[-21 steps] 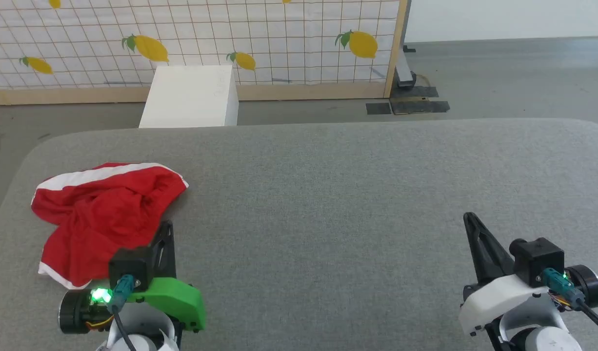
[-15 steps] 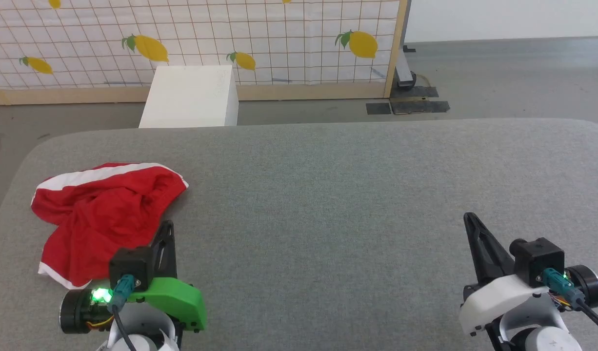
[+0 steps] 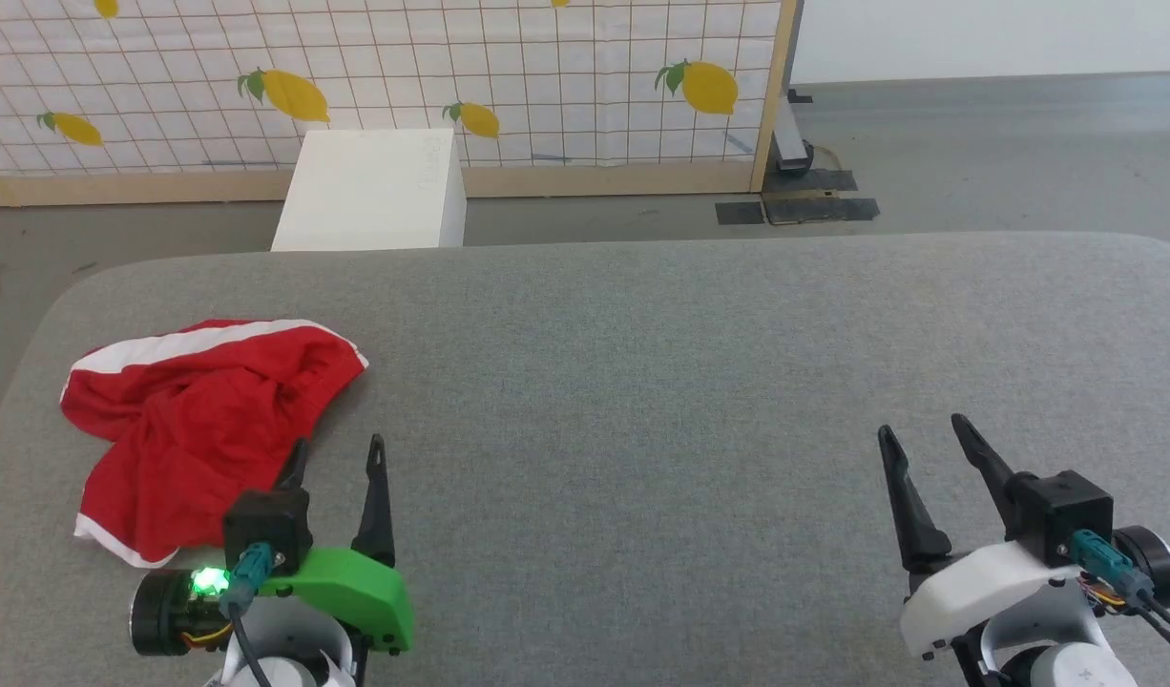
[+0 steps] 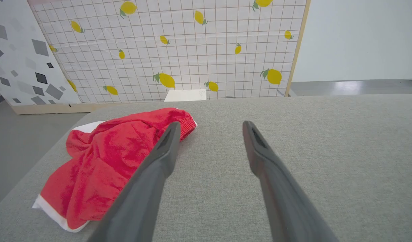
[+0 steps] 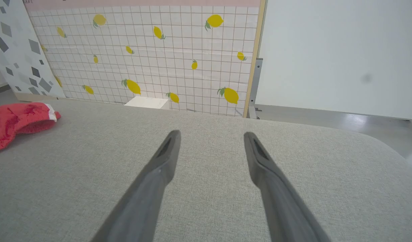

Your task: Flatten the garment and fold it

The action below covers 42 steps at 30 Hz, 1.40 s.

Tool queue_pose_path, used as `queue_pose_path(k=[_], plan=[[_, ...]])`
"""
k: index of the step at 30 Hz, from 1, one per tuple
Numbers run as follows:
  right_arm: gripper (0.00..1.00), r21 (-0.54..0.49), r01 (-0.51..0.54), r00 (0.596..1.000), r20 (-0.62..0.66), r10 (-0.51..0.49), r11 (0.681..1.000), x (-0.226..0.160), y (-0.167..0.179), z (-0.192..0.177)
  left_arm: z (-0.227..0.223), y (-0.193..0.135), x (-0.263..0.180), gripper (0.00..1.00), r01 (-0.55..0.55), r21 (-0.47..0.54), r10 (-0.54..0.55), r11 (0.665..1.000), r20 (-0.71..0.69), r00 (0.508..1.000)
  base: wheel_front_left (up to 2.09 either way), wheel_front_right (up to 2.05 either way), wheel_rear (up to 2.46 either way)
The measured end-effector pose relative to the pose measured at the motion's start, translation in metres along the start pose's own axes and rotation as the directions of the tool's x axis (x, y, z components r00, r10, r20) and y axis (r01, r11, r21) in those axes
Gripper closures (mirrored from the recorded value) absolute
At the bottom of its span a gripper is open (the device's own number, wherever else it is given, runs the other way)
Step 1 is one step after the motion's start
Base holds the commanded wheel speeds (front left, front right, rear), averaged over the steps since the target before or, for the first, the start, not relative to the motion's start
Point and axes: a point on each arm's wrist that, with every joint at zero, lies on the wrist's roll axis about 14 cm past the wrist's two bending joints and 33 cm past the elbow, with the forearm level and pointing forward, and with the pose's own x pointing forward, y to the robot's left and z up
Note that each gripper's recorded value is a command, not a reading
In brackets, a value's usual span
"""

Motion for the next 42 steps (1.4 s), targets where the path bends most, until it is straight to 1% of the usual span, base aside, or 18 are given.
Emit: queue_pose_path(k=[9,18,28,42], plan=[[0.00,0.026,0.006,1.000,0.001,-0.006,1.000,-0.002,-0.002,-0.004,0.000,-0.002,-0.001,0.00,0.001,-0.013,-0.001,1.000,0.008,1.000,0.00,0.00,0.00],[0.00,0.047,-0.006,1.000,-0.001,0.006,0.999,-0.002,0.003,-0.008,-0.001,0.004,-0.005,0.00,-0.024,-0.020,0.025,1.000,0.015,1.000,0.00,0.00,0.00],[0.00,0.065,-0.048,0.999,0.000,0.048,0.997,0.004,0.017,-0.012,-0.006,0.019,-0.018,0.00,-0.079,-0.032,0.079,0.996,0.013,0.997,0.00,0.00,0.00],[0.00,0.092,-0.131,0.991,-0.008,0.132,0.987,0.015,0.045,-0.021,-0.012,0.047,-0.040,0.00,-0.183,-0.053,0.183,0.982,0.013,0.983,0.00,0.00,0.00]])
